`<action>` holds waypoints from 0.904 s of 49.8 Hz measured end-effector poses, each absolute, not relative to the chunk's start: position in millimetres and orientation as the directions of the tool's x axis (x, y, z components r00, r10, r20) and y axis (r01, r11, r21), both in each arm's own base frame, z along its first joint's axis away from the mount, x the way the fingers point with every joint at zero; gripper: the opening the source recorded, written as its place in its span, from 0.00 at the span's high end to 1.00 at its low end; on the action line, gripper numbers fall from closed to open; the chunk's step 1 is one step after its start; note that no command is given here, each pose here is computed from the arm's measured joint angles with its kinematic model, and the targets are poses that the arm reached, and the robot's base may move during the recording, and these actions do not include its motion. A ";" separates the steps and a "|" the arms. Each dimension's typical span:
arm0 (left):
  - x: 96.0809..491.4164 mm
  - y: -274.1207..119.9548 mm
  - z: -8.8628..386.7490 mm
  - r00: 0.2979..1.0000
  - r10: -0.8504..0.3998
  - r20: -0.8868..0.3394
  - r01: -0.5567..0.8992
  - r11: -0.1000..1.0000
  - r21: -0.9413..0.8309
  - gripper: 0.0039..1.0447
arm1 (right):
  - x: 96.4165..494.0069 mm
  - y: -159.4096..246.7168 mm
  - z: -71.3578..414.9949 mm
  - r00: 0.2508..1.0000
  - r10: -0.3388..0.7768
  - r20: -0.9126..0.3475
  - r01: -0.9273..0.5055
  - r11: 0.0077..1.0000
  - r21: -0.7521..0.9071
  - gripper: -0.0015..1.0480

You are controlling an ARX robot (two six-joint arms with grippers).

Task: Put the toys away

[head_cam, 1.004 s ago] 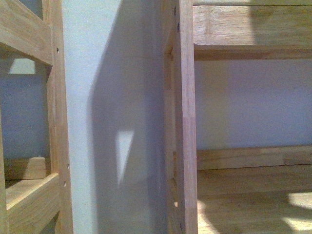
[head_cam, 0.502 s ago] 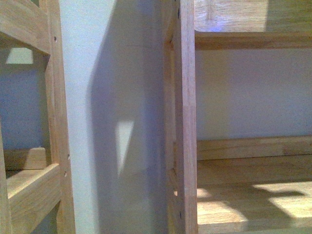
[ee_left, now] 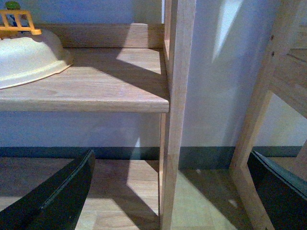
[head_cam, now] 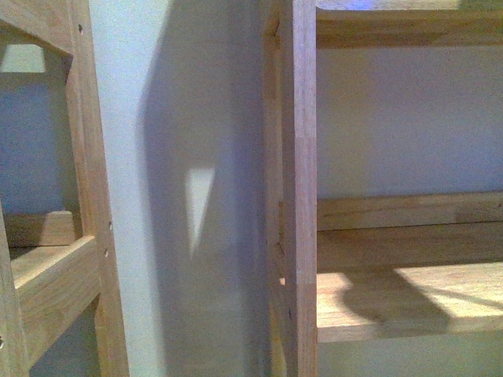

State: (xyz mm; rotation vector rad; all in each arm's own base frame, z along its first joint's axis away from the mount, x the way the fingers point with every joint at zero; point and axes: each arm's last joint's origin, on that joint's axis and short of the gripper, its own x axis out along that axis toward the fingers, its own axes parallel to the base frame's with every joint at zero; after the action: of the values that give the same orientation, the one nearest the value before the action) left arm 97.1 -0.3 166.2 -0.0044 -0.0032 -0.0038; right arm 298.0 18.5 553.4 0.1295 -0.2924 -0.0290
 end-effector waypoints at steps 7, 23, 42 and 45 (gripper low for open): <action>97.1 -0.3 166.2 1.000 -0.004 0.004 0.004 1.000 -0.004 0.05 | 314.8 31.4 544.1 0.962 -0.002 0.272 -0.032 0.992 0.121 0.81; 97.1 -0.3 166.2 1.000 -0.003 0.004 0.003 1.000 -0.004 0.05 | 326.1 59.1 535.2 0.948 0.207 0.244 -0.277 0.912 0.302 0.81; 97.1 -0.3 166.4 1.000 -0.004 0.004 0.004 1.000 -0.004 0.05 | 323.9 67.4 536.5 0.907 0.334 0.257 -0.416 0.803 0.426 0.81; 97.1 -0.3 166.3 1.000 -0.004 0.004 0.004 1.000 -0.004 0.05 | 324.7 67.9 535.1 0.906 0.338 0.256 -0.420 0.799 0.430 0.81</action>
State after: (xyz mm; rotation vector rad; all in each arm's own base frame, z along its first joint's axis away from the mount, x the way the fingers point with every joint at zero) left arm 97.1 -0.3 166.3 -0.0044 -0.0036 -0.0038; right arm 324.7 67.9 535.1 0.4997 -0.1701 0.4083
